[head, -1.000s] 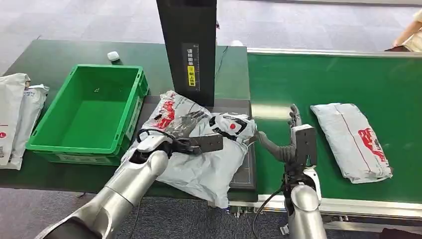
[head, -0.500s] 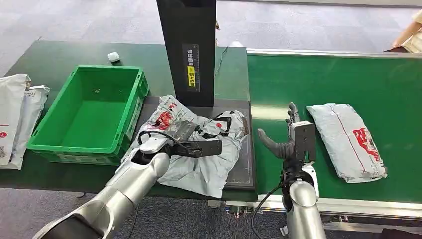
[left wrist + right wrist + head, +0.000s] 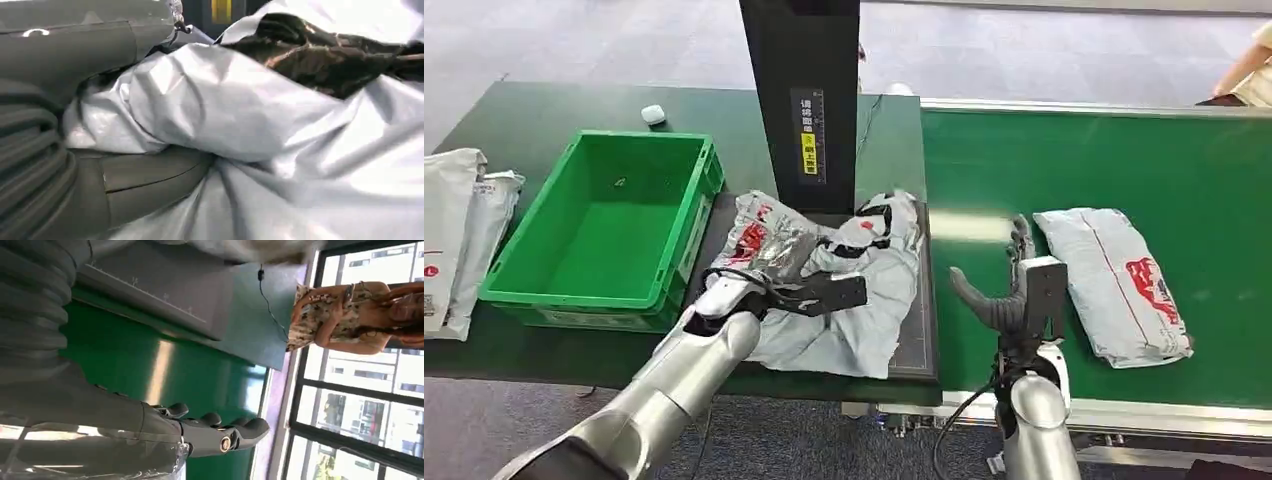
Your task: Moved the parcel from conveyor to table for the left to box.
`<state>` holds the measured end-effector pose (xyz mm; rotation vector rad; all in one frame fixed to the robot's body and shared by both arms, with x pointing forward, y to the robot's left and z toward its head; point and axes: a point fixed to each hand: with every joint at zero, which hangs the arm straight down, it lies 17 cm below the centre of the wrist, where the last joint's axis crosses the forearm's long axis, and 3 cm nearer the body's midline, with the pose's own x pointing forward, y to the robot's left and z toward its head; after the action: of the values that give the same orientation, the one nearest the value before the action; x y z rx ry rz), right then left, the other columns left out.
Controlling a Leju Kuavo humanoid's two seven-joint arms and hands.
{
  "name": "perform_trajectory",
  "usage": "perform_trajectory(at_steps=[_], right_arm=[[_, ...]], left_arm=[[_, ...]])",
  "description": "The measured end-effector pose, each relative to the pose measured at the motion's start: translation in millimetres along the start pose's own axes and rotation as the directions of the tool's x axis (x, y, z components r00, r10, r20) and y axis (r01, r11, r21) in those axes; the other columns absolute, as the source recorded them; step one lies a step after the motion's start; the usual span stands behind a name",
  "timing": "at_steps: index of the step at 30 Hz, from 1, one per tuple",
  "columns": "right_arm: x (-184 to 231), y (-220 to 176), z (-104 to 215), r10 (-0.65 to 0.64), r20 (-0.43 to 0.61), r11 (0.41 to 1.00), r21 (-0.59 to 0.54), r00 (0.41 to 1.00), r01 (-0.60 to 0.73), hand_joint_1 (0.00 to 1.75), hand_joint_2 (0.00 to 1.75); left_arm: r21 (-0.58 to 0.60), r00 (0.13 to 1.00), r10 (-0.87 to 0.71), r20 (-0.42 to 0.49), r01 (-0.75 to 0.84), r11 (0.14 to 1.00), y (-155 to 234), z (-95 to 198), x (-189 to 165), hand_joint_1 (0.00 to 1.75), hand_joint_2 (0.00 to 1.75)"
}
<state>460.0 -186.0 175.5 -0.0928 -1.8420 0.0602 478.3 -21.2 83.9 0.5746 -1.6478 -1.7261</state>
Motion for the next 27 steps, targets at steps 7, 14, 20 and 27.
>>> perform_trajectory(at_steps=[7, 14, 20, 27], right_arm=[[7, -24, 9, -0.005, 0.018, 0.999, -0.051, 1.000, 0.006, 0.00, 1.75], [8, -41, 12, 0.001, 0.022, 0.996, -0.094, 1.000, 0.001, 0.00, 1.75], [11, -51, 15, 0.008, 0.029, 0.992, -0.122, 1.000, -0.004, 0.00, 1.75], [12, -54, 17, 0.011, 0.029, 0.992, -0.127, 1.000, -0.007, 0.00, 1.75]], left_arm=[[0.446, 0.995, -0.092, 0.048, 0.061, 0.893, 150, 30, 26, 1.75, 1.75], [0.727, 0.984, -0.176, 0.018, 0.108, 0.678, 257, 94, 38, 1.75, 1.75], [0.787, 0.977, -0.202, -0.073, 0.181, 0.590, 292, 119, 22, 1.75, 1.75], [0.791, 0.973, -0.202, -0.108, 0.208, 0.575, 298, 125, 9, 1.75, 1.75]])
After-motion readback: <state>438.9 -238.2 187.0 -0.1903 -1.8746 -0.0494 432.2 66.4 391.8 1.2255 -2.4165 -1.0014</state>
